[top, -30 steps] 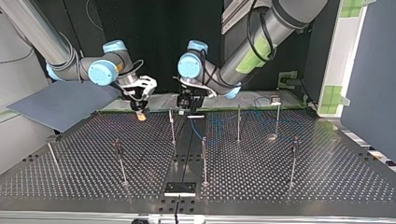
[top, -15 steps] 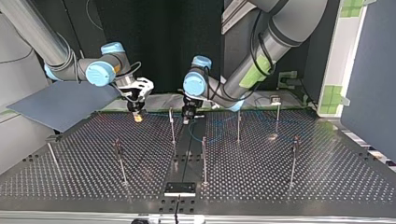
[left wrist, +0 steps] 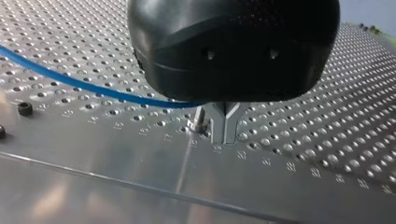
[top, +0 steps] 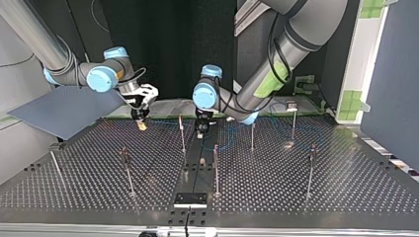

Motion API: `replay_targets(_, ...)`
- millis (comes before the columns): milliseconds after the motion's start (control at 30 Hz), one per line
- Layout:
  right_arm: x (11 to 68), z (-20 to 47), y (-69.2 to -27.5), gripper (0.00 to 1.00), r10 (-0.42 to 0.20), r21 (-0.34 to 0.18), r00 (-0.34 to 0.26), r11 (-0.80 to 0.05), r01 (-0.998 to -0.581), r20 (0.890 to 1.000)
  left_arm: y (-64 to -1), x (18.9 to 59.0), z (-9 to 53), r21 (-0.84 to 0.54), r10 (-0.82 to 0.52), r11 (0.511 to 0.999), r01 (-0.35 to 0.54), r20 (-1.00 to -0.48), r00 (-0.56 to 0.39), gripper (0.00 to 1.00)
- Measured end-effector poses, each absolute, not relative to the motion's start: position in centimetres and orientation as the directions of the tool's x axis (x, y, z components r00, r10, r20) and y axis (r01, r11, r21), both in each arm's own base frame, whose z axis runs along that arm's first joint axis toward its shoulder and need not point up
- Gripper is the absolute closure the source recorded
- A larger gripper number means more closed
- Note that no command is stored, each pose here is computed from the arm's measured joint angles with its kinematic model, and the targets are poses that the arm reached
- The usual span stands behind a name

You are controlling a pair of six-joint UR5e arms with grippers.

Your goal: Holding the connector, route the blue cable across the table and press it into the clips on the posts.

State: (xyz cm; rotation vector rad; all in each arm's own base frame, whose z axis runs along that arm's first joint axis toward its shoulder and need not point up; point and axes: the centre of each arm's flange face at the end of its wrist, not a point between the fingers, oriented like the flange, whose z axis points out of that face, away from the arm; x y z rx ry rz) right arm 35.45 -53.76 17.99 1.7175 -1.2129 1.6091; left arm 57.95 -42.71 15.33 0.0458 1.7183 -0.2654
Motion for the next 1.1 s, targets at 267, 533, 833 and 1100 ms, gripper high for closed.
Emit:
replay_targets(267,34.3,18.1,-54.6,1.00,-0.274,-0.224,-0.100,-0.471,-0.853,0.957,-42.7,56.5,14.8,-0.081,-0.053,0.989,0.127,-0.976,-0.210,0.00)
replay_targets(533,33.6,18.0,-54.9,1.00,-0.281,-0.229,-0.105,-0.457,-0.860,0.954,-43.9,53.9,15.3,-0.020,0.008,0.994,0.111,-0.969,-0.245,0.00)
replay_targets(833,32.8,17.6,-55.0,1.00,-0.292,-0.223,-0.102,-0.420,-0.880,0.951,-45.8,48.9,18.0,-0.026,0.002,0.995,0.100,-0.962,-0.274,0.00)
replay_targets(1100,32.2,17.6,-55.2,1.00,-0.298,-0.224,-0.103,-0.409,-0.884,0.949,-47.0,44.8,19.8,0.002,0.031,0.995,0.102,-0.959,-0.282,0.00)
